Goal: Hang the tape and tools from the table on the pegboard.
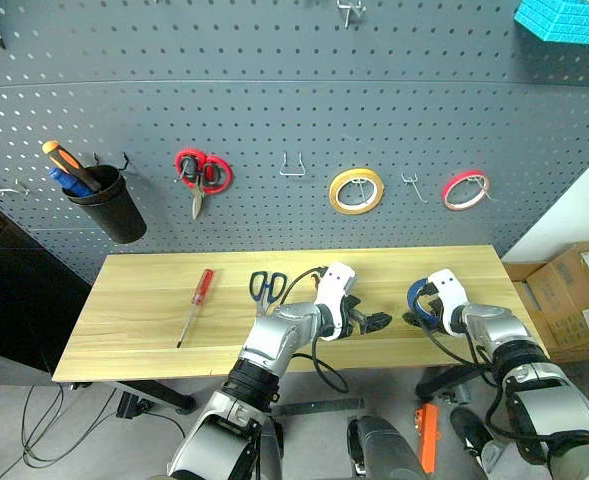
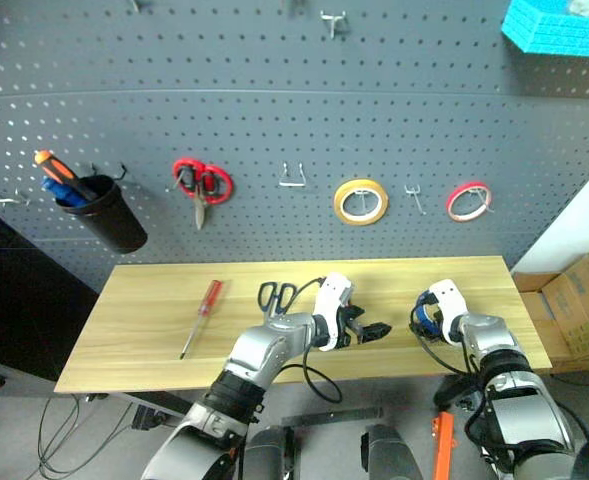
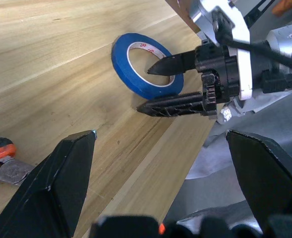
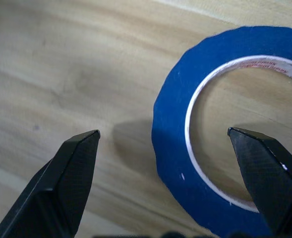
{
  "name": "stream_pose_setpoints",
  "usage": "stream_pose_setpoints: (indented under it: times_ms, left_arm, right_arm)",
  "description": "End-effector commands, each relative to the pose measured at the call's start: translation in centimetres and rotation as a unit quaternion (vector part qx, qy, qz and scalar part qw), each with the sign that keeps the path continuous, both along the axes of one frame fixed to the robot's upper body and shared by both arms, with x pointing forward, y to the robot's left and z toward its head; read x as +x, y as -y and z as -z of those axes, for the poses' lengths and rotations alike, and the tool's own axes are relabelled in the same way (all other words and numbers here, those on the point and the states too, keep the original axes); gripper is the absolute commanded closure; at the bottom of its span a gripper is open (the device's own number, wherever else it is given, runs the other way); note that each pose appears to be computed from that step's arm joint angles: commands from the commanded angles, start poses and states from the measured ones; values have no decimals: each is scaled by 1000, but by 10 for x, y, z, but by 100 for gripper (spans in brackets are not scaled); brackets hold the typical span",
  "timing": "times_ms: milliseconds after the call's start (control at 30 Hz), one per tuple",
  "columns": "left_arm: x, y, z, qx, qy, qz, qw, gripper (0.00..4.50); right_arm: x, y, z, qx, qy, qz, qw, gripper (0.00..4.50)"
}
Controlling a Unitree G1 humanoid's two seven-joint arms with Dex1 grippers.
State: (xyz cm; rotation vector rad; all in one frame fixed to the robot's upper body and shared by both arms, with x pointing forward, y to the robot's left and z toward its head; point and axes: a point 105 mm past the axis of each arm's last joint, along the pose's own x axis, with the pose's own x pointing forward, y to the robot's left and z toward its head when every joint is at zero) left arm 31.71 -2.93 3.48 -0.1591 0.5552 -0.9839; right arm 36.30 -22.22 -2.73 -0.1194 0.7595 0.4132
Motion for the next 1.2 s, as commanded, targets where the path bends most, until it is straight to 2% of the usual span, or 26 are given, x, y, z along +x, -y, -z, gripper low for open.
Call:
stream_pose_setpoints:
  times_ms: [33,100,433,633,800,900,1067,1200]
  left_arm:
    - [2,10,-16,-16,24,12,1000,0]
    - [2,11,-16,-18,22,12,1000,0]
    - [7,14,-23,-28,28,13,999,0]
    - [14,13,-28,-30,43,10,999,0]
    - [18,12,-40,-44,61,9,997,0]
    - [19,10,-47,-53,69,14,996,0]
    - [21,7,-47,-52,72,13,996,0]
    - [22,10,-49,-57,69,14,996,0]
  right_arm:
    - [8,-1,-11,18,14,11,1000,39]
    - [8,0,-12,17,15,9,1000,92]
    - [8,8,-15,0,31,11,999,436]
    - [7,12,-20,-5,55,24,998,444]
    - [7,15,-39,-52,113,17,992,444]
    - [-2,3,-48,-63,140,-3,988,444]
    - [-11,-4,-48,-64,133,-24,989,444]
    - [-6,0,-43,-69,110,-39,991,352]
